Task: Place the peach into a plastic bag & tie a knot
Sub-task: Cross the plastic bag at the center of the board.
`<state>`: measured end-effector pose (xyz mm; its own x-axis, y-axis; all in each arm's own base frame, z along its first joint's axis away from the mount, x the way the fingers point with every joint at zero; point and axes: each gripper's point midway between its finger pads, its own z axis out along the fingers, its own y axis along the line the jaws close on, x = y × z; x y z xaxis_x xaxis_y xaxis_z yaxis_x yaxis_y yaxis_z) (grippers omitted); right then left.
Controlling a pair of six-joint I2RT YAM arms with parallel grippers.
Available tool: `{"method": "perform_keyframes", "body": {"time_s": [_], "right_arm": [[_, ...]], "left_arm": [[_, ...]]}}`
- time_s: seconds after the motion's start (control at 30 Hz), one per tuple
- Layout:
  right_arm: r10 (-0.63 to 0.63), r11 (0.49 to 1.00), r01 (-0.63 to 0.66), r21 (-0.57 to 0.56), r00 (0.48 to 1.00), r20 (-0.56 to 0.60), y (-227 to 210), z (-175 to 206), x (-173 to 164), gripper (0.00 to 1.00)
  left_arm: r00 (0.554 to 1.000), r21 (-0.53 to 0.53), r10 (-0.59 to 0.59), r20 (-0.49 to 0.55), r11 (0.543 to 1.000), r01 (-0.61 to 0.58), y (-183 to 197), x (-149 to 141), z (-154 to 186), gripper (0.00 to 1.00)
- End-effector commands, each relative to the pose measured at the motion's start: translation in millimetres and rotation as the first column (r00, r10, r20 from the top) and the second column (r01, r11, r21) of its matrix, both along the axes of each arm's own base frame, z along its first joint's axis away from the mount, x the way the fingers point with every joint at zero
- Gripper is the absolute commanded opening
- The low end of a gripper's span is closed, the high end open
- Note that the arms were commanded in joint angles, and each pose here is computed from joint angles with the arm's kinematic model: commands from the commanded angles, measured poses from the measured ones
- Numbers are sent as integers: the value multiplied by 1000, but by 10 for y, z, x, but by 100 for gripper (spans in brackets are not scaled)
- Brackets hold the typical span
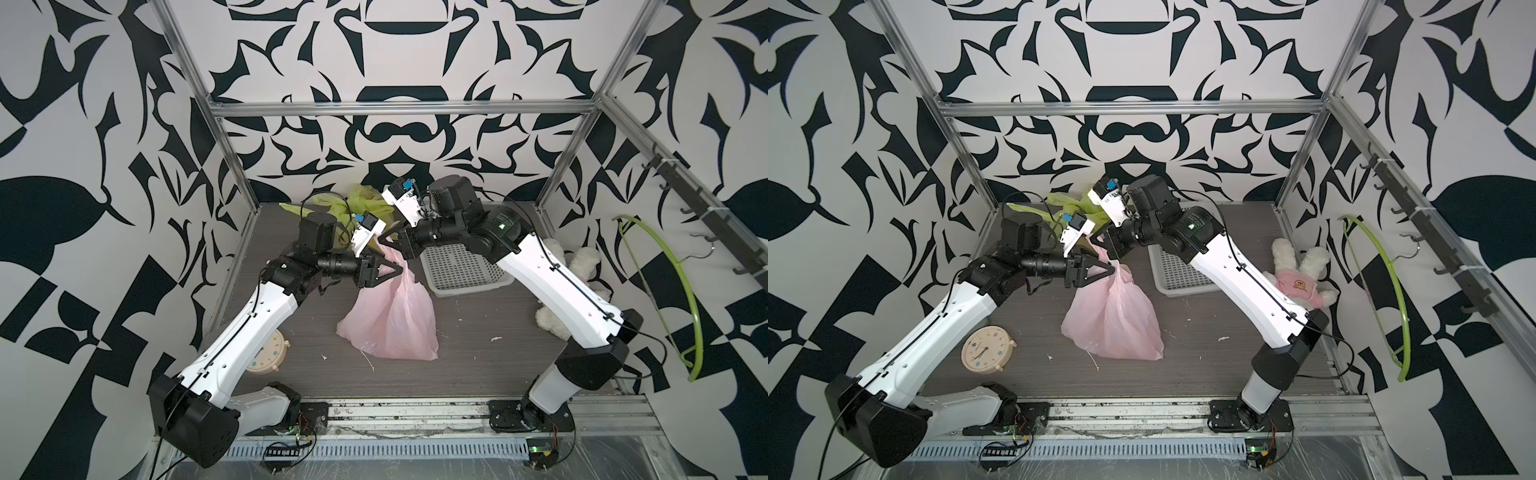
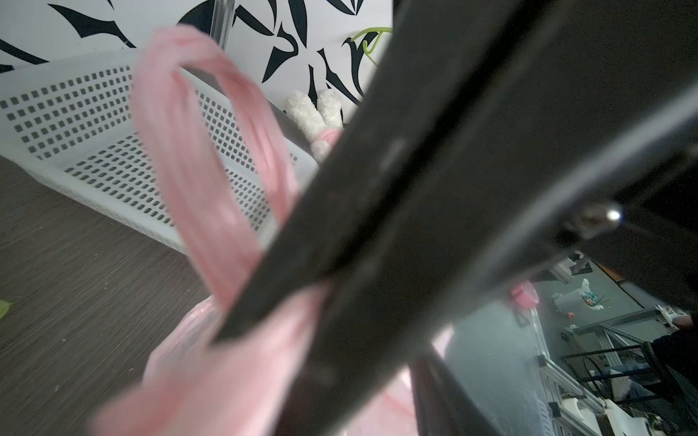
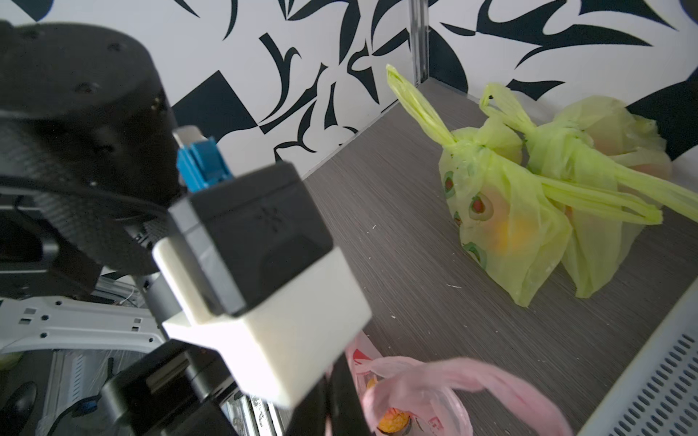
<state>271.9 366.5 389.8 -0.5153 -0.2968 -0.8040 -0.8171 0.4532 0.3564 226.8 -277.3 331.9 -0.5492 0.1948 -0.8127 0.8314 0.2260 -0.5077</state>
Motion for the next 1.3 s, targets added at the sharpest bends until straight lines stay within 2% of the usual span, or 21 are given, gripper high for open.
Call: {"method": "perform_keyframes", "body": {"time_s": [0.0,0.2,0.33,0.4,0.53,0.67,0.7,0.83,0.93,1.0,1.07,1.27], "right_arm": [[53,996,-53,67,999,5,64,147,-56,0],[76,991,-70,116,996,-53,191,152,-40,0],[71,990,-61,124,994,-79,238,96,-4,0],[71,991,-60,122,994,-86,244,72,0,0],[74,990,-63,126,993,-87,227,86,-28,0],[65,990,-52,129,994,-92,163,125,-67,0],[55,991,-42,130,994,-94,127,144,-68,2],[-65,991,74,113,995,-81,-143,242,-3,33],[-185,972,195,128,979,-90,-441,339,124,53],[-227,960,244,138,965,-129,-584,352,201,58],[-233,955,259,142,956,-177,-636,337,250,58],[-188,964,228,138,949,-253,-511,243,344,61]], "left_arm": [[999,-20,-51,17,998,52,0,-73,107,48],[999,-22,-34,12,999,34,-22,-1,96,47],[999,-41,-38,2,998,38,-45,14,113,42],[999,-48,-40,-1,998,40,-49,15,115,35],[1000,-60,-18,6,998,19,-50,47,104,14],[1000,-70,-1,12,998,2,-47,71,78,2],[1000,-72,3,13,997,-2,-46,74,74,0],[1000,-73,-3,16,997,4,-38,53,82,0],[1000,-70,-16,13,997,17,-33,21,85,0],[1000,-71,-25,8,997,25,-32,3,84,0],[1000,-71,-28,7,997,29,-30,-8,85,0],[999,-67,-42,-3,997,42,-30,-34,86,0]]}}
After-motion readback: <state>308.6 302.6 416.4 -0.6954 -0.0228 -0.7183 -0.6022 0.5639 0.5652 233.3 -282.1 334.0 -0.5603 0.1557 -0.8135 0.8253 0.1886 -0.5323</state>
